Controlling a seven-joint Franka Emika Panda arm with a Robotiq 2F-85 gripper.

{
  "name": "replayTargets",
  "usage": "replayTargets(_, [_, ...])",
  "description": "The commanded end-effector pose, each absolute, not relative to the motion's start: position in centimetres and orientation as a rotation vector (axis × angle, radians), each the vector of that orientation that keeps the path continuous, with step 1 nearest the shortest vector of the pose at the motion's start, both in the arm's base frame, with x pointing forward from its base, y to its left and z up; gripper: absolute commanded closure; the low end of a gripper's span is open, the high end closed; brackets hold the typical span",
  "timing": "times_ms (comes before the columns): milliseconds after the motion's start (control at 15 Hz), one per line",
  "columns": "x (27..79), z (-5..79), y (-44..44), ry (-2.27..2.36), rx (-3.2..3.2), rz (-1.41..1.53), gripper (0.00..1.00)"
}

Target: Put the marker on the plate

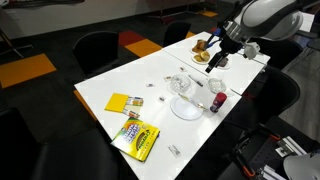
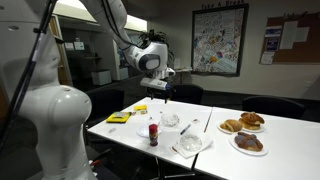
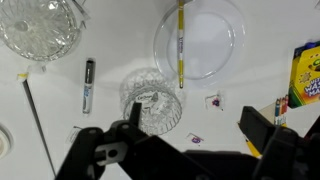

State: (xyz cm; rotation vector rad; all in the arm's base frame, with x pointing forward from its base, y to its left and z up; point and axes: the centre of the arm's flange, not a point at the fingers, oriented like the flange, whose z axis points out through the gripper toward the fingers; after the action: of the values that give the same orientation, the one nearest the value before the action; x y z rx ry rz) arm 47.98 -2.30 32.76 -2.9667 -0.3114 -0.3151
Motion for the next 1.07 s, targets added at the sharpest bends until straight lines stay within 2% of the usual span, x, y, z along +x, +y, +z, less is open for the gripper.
replayTargets(0, [48.0, 32.5, -2.4, -0.319, -2.968, -0.317, 0.0])
replayTargets(1000, [51.3, 26.0, -3.4, -0.048, -3.082, -0.315, 0.0])
